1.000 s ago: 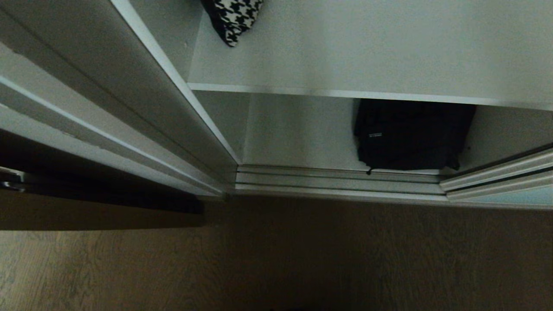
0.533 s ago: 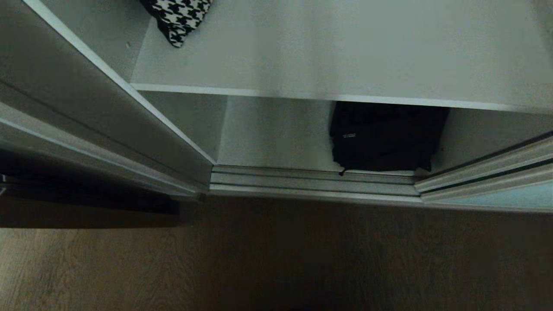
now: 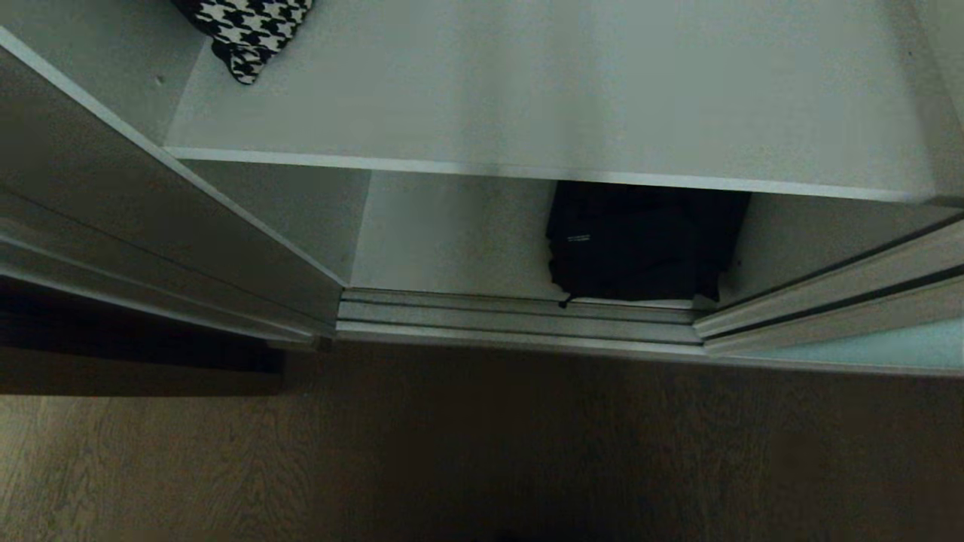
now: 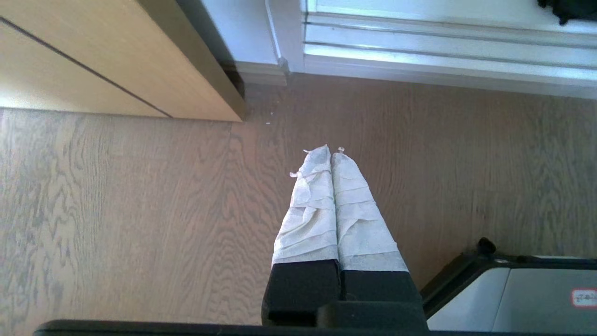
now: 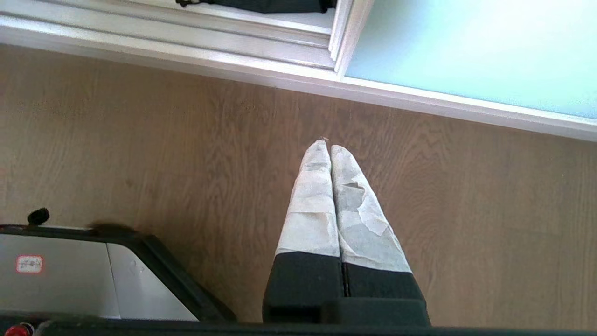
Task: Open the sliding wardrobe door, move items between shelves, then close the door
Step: Close the door
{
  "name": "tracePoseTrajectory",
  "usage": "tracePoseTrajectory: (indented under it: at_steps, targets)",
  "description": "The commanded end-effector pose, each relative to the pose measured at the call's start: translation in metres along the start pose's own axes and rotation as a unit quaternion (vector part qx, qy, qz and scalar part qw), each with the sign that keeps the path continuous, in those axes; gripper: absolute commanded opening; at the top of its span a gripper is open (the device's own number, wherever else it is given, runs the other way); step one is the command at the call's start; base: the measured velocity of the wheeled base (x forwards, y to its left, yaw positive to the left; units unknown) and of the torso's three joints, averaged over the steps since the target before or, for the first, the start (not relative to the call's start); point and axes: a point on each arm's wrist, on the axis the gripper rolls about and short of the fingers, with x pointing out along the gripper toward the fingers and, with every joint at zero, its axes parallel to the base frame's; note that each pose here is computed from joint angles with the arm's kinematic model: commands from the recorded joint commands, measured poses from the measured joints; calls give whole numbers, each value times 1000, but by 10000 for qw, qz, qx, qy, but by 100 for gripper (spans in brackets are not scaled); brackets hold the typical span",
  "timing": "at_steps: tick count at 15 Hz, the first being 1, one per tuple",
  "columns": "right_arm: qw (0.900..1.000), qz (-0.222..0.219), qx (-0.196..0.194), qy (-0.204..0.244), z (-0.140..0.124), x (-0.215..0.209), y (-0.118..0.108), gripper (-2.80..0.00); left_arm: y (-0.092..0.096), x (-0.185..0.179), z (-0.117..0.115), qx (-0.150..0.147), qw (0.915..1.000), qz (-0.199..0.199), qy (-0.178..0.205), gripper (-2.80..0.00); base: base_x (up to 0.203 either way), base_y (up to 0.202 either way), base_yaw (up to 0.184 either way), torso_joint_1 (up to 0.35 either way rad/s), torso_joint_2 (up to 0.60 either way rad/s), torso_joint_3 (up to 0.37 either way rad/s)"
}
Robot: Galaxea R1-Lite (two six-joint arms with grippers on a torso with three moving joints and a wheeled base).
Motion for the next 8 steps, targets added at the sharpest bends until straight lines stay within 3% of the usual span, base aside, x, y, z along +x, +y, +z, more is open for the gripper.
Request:
tracePoseTrajectory:
  at_steps: [1, 5, 8]
  targets:
    - [9994, 43, 52, -328, 20, -7, 0, -280, 0, 0, 0, 1, 10000, 7, -5, -280, 0, 0, 0, 0, 0, 0]
    - [9970, 123, 371, -669, 98, -28, -2, -280, 0, 0, 0, 1, 10000, 3, -5, -280, 0, 0, 0, 0, 0, 0]
    - [9959, -180, 450, -758, 154, -36, -4, -280, 0, 0, 0, 1, 10000, 7, -5, -280, 0, 0, 0, 0, 0, 0]
